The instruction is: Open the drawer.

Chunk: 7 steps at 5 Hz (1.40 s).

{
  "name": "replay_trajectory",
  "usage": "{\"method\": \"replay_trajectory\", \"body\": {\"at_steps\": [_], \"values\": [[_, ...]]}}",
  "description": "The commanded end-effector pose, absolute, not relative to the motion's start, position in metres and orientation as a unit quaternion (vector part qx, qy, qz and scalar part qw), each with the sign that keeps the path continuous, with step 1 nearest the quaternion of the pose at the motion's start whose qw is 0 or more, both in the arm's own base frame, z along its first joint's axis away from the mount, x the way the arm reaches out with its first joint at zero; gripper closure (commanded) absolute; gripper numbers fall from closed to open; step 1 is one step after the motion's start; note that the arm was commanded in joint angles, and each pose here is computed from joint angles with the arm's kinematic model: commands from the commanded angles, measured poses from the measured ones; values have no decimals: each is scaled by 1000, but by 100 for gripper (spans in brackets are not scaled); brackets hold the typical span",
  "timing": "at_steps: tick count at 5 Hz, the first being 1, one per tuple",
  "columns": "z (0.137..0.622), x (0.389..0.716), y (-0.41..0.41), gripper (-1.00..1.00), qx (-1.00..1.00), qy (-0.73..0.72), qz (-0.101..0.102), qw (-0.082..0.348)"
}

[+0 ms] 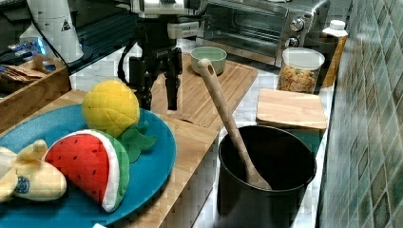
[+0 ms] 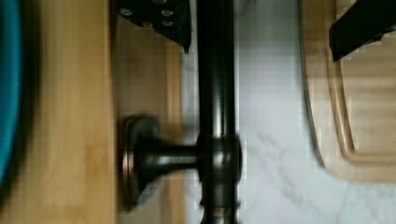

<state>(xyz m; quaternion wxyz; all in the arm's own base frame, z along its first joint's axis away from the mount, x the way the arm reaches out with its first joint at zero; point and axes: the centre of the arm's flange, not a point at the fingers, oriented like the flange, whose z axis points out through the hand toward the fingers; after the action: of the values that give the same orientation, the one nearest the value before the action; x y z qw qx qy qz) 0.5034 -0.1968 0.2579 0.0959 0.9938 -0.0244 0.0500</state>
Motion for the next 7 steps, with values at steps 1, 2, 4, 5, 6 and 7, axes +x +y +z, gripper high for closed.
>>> {"method": "replay_trajectory", "body": {"at_steps": [1,2,4,5,6,7], "values": [[223,505,-216,-100,995,-59,28,79],[211,512,-225,-100,997,-38,6,61],[237,501,-192,-100,995,-63,24,79],[243,495,-169,-100,992,-78,45,92],[245,491,-158,-100,994,-53,54,84],[244,500,-150,-100,999,-24,26,34]]}}
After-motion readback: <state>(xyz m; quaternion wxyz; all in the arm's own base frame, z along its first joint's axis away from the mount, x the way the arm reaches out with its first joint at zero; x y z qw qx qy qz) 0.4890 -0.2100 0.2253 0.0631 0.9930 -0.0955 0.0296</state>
